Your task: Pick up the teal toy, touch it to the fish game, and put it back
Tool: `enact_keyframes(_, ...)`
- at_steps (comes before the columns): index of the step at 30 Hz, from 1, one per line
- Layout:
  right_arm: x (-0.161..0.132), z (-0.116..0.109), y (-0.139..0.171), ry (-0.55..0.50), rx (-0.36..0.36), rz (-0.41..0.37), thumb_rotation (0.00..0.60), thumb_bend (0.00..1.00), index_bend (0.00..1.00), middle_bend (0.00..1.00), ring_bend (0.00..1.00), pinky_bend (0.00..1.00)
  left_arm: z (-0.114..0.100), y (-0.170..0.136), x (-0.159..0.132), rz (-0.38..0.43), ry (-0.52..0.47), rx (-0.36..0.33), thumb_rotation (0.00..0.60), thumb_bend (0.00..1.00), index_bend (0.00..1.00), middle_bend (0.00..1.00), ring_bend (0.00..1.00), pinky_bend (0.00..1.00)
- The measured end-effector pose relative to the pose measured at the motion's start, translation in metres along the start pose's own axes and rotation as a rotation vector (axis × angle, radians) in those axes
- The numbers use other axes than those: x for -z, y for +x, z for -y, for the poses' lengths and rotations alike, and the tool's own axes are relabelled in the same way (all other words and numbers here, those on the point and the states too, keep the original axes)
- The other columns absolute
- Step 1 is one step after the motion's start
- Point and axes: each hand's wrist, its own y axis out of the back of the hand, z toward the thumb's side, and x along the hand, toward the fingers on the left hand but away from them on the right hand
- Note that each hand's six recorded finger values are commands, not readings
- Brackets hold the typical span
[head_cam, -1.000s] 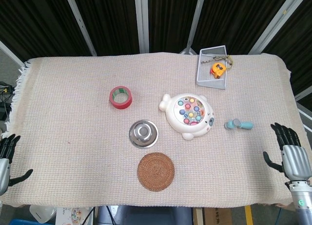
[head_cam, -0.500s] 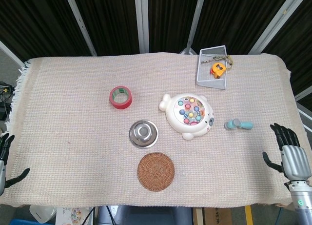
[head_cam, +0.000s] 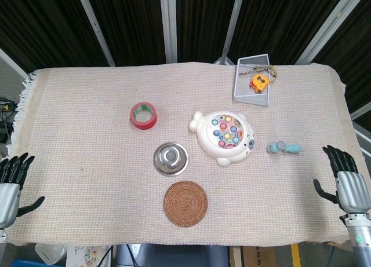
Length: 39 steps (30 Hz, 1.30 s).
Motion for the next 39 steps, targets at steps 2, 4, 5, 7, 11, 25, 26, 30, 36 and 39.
enact_keyframes(2,0.0,-0.001,-0.003,-0.001,-0.005,-0.003,0.6,0.4,0.07,0.08,0.0,0.0,-0.001,0.003,-0.005,0.018,0.006,0.003,0.6,0.16,0.08,0.02,0.0,0.0)
enact_keyframes(4,0.0,-0.002,-0.008,-0.006,-0.014,-0.009,0.6,0.4,0.07,0.08,0.0,0.0,-0.003,0.005,-0.009,0.034,0.011,0.004,0.6,0.16,0.08,0.02,0.0,0.0)
enact_keyframes(5,-0.001,-0.003,-0.011,-0.008,-0.019,-0.013,0.6,0.4,0.07,0.08,0.0,0.0,-0.003,0.007,-0.012,0.046,0.013,0.004,0.6,0.16,0.08,0.02,0.0,0.0)
enact_keyframes(7,-0.002,-0.004,-0.02,-0.011,-0.033,-0.023,0.6,0.4,0.07,0.08,0.0,0.0,-0.004,0.009,-0.017,0.067,0.015,0.01,0.6,0.16,0.08,0.02,0.0,0.0)
enact_keyframes(11,-0.003,-0.002,-0.04,-0.005,-0.076,-0.039,0.6,0.4,0.07,0.08,0.0,0.0,-0.006,0.014,-0.029,0.116,0.033,0.019,0.6,0.16,0.08,0.02,0.0,0.0)
enact_keyframes(25,-0.003,0.043,-0.113,0.039,-0.301,-0.037,0.6,0.4,0.12,0.1,0.01,0.0,-0.007,0.015,-0.039,0.137,0.041,0.035,0.6,0.16,0.09,0.02,0.0,0.0)
enact_keyframes(26,-0.003,0.046,-0.116,0.041,-0.314,-0.035,0.6,0.4,0.12,0.1,0.02,0.0,-0.007,0.015,-0.039,0.139,0.041,0.038,0.6,0.16,0.09,0.01,0.0,0.0)
enact_keyframes(30,-0.002,0.062,-0.127,0.047,-0.361,-0.022,0.6,0.4,0.13,0.11,0.03,0.01,-0.008,0.017,-0.041,0.144,0.039,0.036,0.6,0.16,0.09,0.01,0.0,0.0)
enact_keyframes(36,0.002,0.079,-0.133,0.052,-0.406,-0.001,0.6,0.4,0.17,0.15,0.05,0.02,-0.006,0.018,-0.044,0.149,0.038,0.041,0.6,0.16,0.09,0.01,0.0,0.0)
enact_keyframes(39,0.002,0.086,-0.138,0.06,-0.423,0.003,0.6,0.4,0.21,0.17,0.06,0.03,-0.005,0.019,-0.044,0.148,0.037,0.045,0.6,0.16,0.09,0.01,0.0,0.0)
